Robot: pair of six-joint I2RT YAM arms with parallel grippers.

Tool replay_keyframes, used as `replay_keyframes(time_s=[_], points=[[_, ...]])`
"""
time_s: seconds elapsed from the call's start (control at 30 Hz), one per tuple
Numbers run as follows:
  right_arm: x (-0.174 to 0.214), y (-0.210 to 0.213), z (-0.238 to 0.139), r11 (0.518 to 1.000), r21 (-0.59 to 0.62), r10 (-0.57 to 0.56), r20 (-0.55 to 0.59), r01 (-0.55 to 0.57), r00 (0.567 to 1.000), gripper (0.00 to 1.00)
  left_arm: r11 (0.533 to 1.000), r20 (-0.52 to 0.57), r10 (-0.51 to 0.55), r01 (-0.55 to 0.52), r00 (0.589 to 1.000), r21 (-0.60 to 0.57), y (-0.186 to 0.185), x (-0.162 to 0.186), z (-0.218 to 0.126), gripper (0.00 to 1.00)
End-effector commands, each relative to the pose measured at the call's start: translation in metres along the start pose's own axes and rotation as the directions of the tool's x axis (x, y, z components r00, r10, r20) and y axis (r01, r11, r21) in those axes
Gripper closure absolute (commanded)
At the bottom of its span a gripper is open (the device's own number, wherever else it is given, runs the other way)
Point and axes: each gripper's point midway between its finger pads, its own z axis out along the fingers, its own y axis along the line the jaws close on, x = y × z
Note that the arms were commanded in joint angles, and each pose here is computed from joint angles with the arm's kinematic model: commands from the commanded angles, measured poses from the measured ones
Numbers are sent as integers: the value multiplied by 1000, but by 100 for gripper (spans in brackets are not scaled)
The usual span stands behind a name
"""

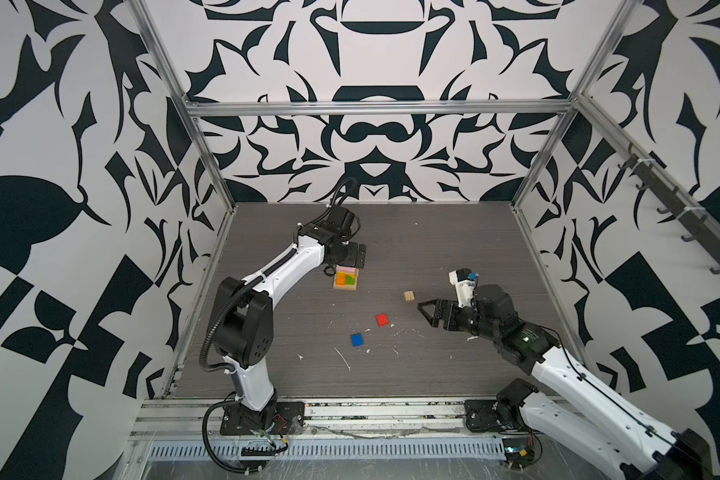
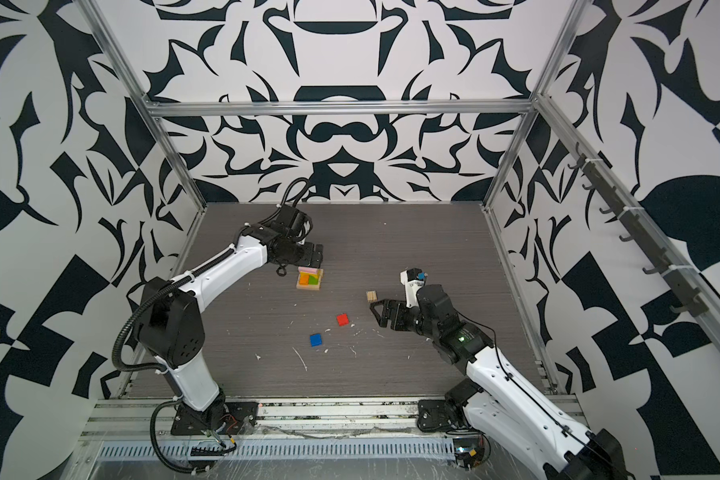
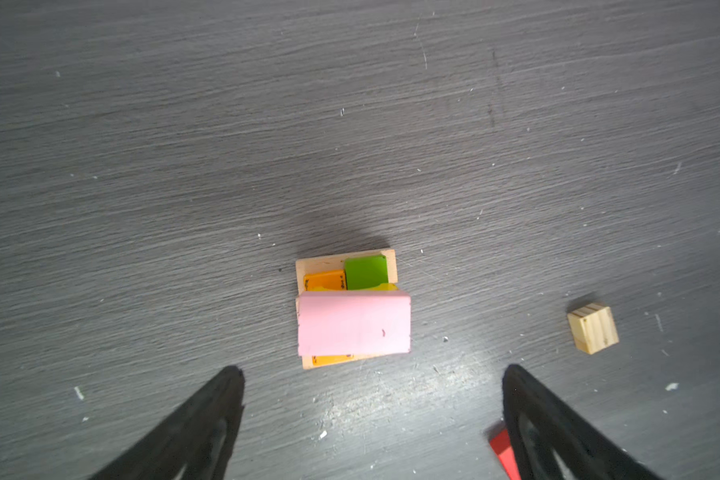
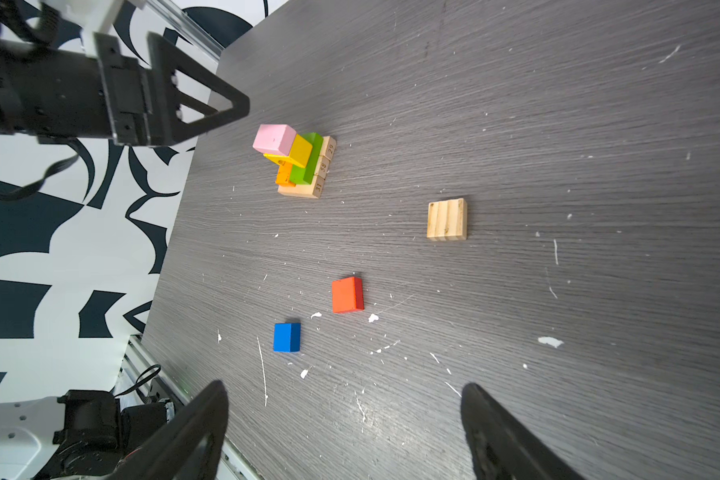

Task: Build the wood block tower
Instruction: 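Open the left gripper and lift it away from the pink block, then move the left gripper over the blue cube and lower it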

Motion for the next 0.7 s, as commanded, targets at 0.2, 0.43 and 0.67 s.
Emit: replay_keyframes(time_s=[0.2, 0.43, 0.67], points=[[-12, 12, 0, 999, -39, -28, 46, 29, 999, 9, 999, -41, -39, 40, 998, 8, -6, 37, -20, 1], [-10, 12, 5, 999, -48, -24, 39, 26, 999, 9, 996, -57, -65, 68, 996, 50, -15, 62, -27, 0], [-5, 9, 9, 999, -51, -14, 37, 16, 999, 9, 993, -65, -108, 111, 992, 46, -14, 82, -36, 3]])
